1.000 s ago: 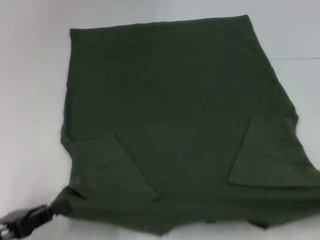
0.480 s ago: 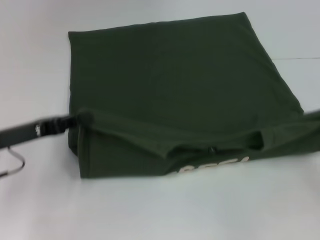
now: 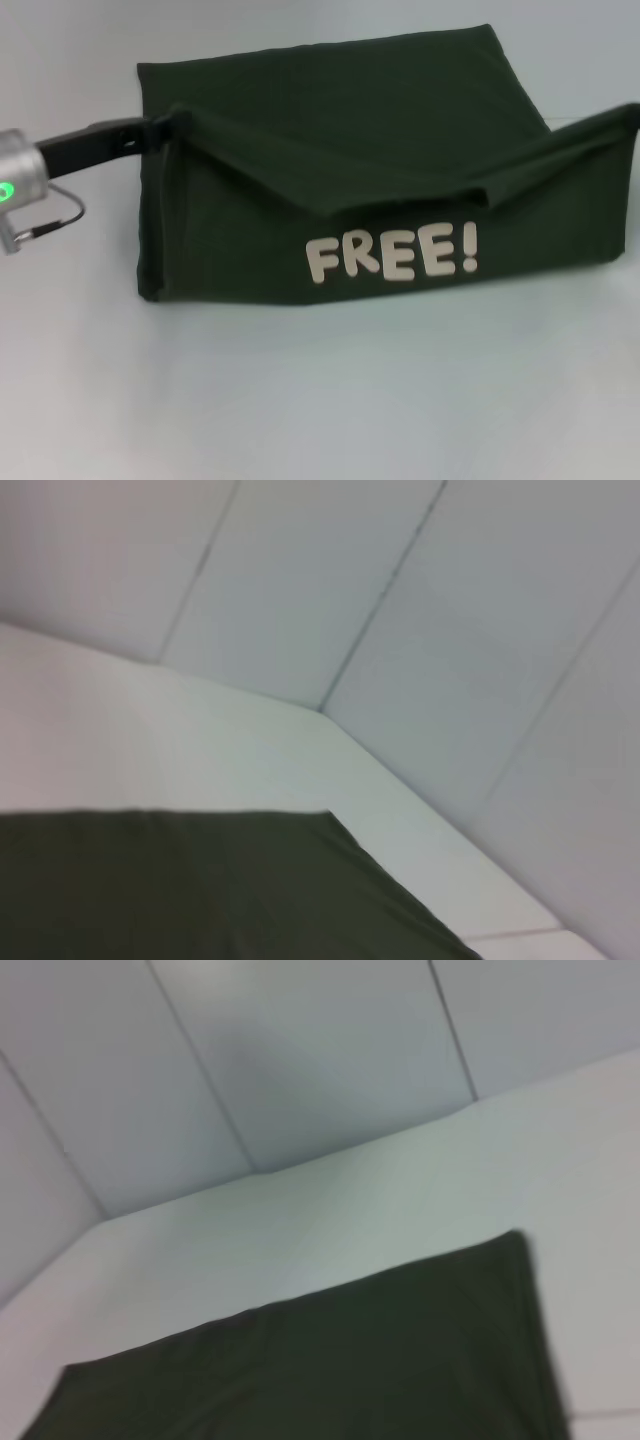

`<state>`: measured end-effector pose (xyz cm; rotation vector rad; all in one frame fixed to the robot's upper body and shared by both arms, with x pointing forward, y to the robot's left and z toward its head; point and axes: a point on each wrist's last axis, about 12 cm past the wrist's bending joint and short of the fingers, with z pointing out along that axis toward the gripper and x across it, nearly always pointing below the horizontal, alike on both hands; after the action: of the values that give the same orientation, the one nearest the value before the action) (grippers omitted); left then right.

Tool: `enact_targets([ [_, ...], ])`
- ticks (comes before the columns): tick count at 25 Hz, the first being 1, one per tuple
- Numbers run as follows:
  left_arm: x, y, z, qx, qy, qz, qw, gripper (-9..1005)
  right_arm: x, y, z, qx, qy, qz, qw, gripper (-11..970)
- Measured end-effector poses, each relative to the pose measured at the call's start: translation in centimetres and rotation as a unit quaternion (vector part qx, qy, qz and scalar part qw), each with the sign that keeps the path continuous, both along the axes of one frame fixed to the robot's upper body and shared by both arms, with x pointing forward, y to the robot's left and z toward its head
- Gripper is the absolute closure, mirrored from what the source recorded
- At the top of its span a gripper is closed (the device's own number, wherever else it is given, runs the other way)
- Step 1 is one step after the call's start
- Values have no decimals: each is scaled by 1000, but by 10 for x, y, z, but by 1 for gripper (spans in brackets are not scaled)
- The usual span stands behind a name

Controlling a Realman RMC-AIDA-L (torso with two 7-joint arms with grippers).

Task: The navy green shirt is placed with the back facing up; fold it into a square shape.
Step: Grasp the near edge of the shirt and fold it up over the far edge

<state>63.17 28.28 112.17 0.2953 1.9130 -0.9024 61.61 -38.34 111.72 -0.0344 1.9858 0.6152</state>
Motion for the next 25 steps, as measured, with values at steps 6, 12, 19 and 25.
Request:
enact_targets([
  [6, 19, -19, -1, 24, -33, 32, 999, 929, 32, 23, 3, -43, -17, -27, 999, 894],
  [12, 25, -31, -10, 47, -57, 59, 996, 929, 44, 44, -6, -72, -19, -49, 996, 893],
  [19, 16, -56, -40, 112, -91, 101, 984, 922, 42, 65, -30, -103, -32, -83, 991, 893],
  [25, 10, -62, -50, 129, -99, 111, 980, 883, 38, 73, -41, -112, -35, -87, 989, 893],
])
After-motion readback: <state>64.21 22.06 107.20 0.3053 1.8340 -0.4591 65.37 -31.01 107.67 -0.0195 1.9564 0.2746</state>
